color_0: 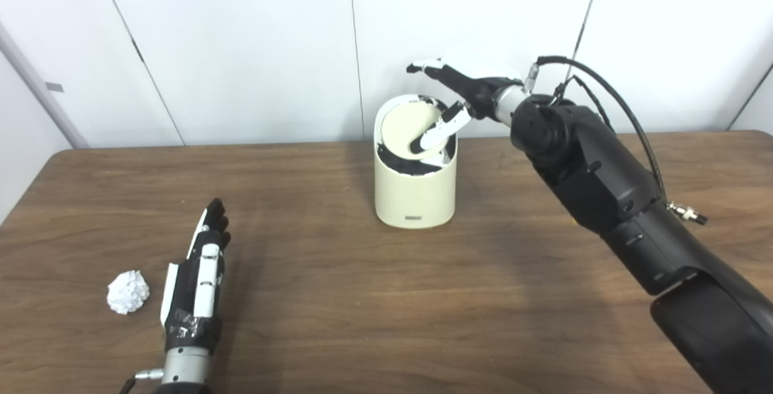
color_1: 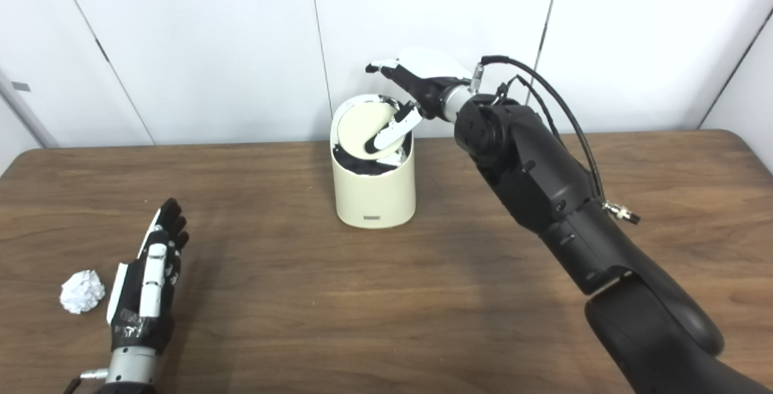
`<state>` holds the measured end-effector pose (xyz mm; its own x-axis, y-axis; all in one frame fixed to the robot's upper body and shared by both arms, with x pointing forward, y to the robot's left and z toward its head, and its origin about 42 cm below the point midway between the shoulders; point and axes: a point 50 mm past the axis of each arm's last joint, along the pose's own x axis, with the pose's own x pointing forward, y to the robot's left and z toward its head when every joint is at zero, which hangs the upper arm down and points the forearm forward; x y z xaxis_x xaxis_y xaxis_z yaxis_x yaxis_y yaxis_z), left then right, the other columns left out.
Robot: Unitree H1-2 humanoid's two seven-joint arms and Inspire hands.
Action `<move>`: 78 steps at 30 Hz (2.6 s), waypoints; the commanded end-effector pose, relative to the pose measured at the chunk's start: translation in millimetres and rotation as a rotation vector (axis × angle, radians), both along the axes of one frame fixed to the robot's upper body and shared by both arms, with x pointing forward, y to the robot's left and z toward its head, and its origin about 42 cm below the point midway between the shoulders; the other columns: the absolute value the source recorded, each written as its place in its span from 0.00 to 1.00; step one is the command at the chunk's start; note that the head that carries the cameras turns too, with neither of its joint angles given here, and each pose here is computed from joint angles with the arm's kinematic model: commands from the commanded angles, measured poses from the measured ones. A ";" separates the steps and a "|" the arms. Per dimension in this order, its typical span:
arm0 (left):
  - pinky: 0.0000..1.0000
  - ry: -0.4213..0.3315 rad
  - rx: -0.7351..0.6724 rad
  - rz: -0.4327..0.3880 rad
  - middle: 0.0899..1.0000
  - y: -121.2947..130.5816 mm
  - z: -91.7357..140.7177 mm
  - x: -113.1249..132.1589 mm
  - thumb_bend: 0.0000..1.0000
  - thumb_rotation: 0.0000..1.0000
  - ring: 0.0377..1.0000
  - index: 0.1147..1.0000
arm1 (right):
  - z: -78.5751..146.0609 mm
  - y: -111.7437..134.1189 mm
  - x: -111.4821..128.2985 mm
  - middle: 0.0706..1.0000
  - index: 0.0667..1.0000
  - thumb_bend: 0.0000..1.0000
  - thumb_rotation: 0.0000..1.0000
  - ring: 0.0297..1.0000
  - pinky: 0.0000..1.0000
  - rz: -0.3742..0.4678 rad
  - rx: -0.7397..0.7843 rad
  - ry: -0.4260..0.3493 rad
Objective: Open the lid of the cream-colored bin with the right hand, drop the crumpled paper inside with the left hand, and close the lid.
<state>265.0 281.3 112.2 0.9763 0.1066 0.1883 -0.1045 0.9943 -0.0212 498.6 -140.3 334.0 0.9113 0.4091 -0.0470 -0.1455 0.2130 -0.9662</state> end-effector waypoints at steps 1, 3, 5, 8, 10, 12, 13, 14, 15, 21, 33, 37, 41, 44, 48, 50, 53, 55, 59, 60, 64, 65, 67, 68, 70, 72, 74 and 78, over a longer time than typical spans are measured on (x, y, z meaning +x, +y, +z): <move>1.00 0.099 -0.047 0.017 0.99 -9.5 -31.9 -17.0 0.35 0.90 1.00 0.98 | 8.2 1.3 1.3 0.94 0.92 0.87 0.38 0.97 1.00 0.006 -0.029 -0.034; 1.00 0.103 -0.049 0.019 0.99 -9.9 -31.8 -17.2 0.35 0.90 1.00 0.99 | 11.2 0.9 1.2 0.94 0.92 0.88 0.40 0.97 1.00 0.008 -0.022 -0.045; 1.00 0.108 -0.053 0.018 0.99 -10.0 -32.9 -17.3 0.35 0.89 1.00 0.98 | 16.6 0.8 -0.2 0.94 0.92 0.90 0.44 0.97 1.00 0.008 -0.008 -0.055; 1.00 0.111 -0.058 0.015 0.99 -10.2 -34.9 -17.3 0.36 0.90 1.00 0.98 | 24.6 -0.2 -1.9 0.94 0.92 0.88 0.43 0.96 1.00 0.006 0.015 -0.069; 1.00 0.111 -0.061 0.014 0.99 -11.0 -35.6 -17.0 0.37 0.90 1.00 0.99 | 29.9 -1.6 -2.3 0.93 0.92 0.88 0.43 0.95 0.96 0.008 0.034 -0.082; 1.00 0.115 -0.057 0.014 0.99 -11.8 -35.6 -16.8 0.37 0.90 1.00 0.99 | 35.1 -3.5 -2.7 0.92 0.91 0.89 0.43 0.94 0.93 0.015 0.055 -0.095; 1.00 0.117 -0.054 0.015 0.99 -12.1 -35.8 -16.8 0.37 0.90 1.00 0.98 | 37.9 -4.4 -3.2 0.92 0.91 0.88 0.43 0.94 0.91 0.016 0.063 -0.099; 1.00 0.119 -0.052 0.016 0.99 -12.2 -36.0 -16.7 0.38 0.90 1.00 0.98 | 39.7 -4.9 -3.6 0.93 0.91 0.88 0.44 0.94 0.90 0.016 0.068 -0.101; 1.00 0.120 -0.051 0.016 0.99 -12.3 -36.2 -16.7 0.38 0.90 1.00 0.98 | 41.7 -5.4 -4.0 0.93 0.91 0.88 0.44 0.94 0.90 0.016 0.072 -0.103; 1.00 0.126 -0.041 0.017 0.99 -13.3 -36.1 -16.4 0.38 0.90 1.00 0.98 | 53.9 -10.1 -7.7 0.94 0.93 0.87 0.47 0.94 0.91 0.007 0.082 -0.126; 1.00 0.117 -0.053 0.015 0.99 -13.4 -37.5 -15.7 0.39 0.90 1.00 0.98 | 60.4 -41.2 -13.9 0.91 0.90 0.90 0.51 0.88 0.77 -0.054 0.157 -0.141; 1.00 0.121 -0.063 0.014 0.99 -12.9 -38.1 -15.1 0.38 0.89 1.00 0.98 | 59.8 -55.6 -21.4 0.92 0.91 0.84 0.49 0.89 0.78 -0.078 0.182 -0.130; 1.00 0.123 -0.050 0.015 0.98 -11.4 -38.7 -15.0 0.38 0.90 1.00 0.98 | 56.7 -71.5 -27.1 0.92 0.91 0.81 0.53 0.89 0.80 -0.092 0.192 -0.138; 1.00 0.119 -0.050 0.015 0.99 -10.3 -38.6 -14.8 0.39 0.89 1.00 0.98 | 54.6 -82.1 -31.3 0.90 0.90 0.81 0.56 0.82 0.68 -0.113 0.206 -0.146; 1.00 0.118 -0.050 0.015 0.98 -9.0 -37.1 -14.6 0.38 0.89 1.00 0.98 | 52.3 -93.3 -37.1 0.91 0.90 0.80 0.60 0.85 0.72 -0.119 0.229 -0.138; 1.00 0.113 -0.058 0.011 0.99 -8.2 -36.9 -14.5 0.38 0.88 1.00 0.98 | 50.9 -96.9 -40.2 0.92 0.90 0.79 0.61 0.85 0.74 -0.119 0.234 -0.134; 1.00 0.115 -0.053 0.012 0.99 -7.0 -37.1 -14.2 0.38 0.89 1.00 0.99 | 46.2 -102.5 -45.8 0.91 0.91 0.80 0.64 0.84 0.73 -0.125 0.225 -0.133; 1.00 0.115 -0.052 0.013 0.99 -6.6 -37.1 -14.3 0.39 0.90 1.00 0.98 | 41.0 -105.1 -50.5 0.91 0.91 0.80 0.66 0.85 0.74 -0.132 0.239 -0.127; 1.00 0.112 -0.060 0.010 0.99 -5.9 -36.2 -14.8 0.38 0.89 1.00 0.98 | 26.6 -112.9 -60.1 0.90 0.90 0.76 0.66 0.85 0.74 -0.129 0.280 -0.108; 1.00 0.111 -0.060 0.010 0.99 -5.5 -35.9 -14.8 0.37 0.89 1.00 0.99 | 23.0 -114.7 -62.8 0.90 0.90 0.75 0.67 0.86 0.77 -0.136 0.292 -0.098; 1.00 0.110 -0.049 0.006 0.99 -3.4 -35.1 -14.7 0.37 0.89 1.00 0.99 | 7.0 -120.4 -72.7 0.92 0.91 0.73 0.74 0.92 0.91 -0.171 0.320 -0.070; 1.00 0.107 -0.050 0.003 1.00 -3.1 -34.9 -14.6 0.36 0.89 1.00 0.99 | 2.4 -122.1 -75.4 0.92 0.90 0.71 0.75 0.92 0.91 -0.175 0.330 -0.068; 1.00 0.107 -0.058 0.002 1.00 -2.7 -34.7 -14.6 0.35 0.88 1.00 0.99 | -5.2 -125.2 -79.6 0.89 0.89 0.67 0.76 0.87 0.82 -0.178 0.365 -0.059; 1.00 0.109 -0.062 0.003 1.00 -2.7 -34.3 -14.6 0.35 0.88 1.00 0.99 | -10.8 -127.2 -82.3 0.89 0.89 0.66 0.76 0.86 0.79 -0.179 0.420 -0.037; 1.00 0.110 -0.064 0.004 0.99 -2.8 -33.5 -14.4 0.35 0.87 1.00 0.99 | -20.3 -130.5 -86.7 0.88 0.89 0.62 0.74 0.85 0.78 -0.189 0.493 -0.010; 1.00 0.108 -0.062 0.008 0.99 -2.4 -33.2 -14.1 0.34 0.87 1.00 0.99 | -33.3 -133.7 -92.1 0.88 0.88 0.61 0.75 0.86 0.80 -0.205 0.541 -0.001; 1.00 0.111 -0.057 0.009 0.99 -2.1 -33.0 -14.1 0.34 0.88 1.00 0.98 | -44.0 -135.8 -96.3 0.88 0.88 0.61 0.78 0.87 0.82 -0.217 0.584 0.001; 1.00 0.110 -0.053 0.004 0.99 -2.6 -32.3 -13.6 0.37 0.89 1.00 0.99 | -64.2 -136.5 -106.0 0.91 0.88 0.60 0.81 0.91 0.87 -0.239 0.718 0.008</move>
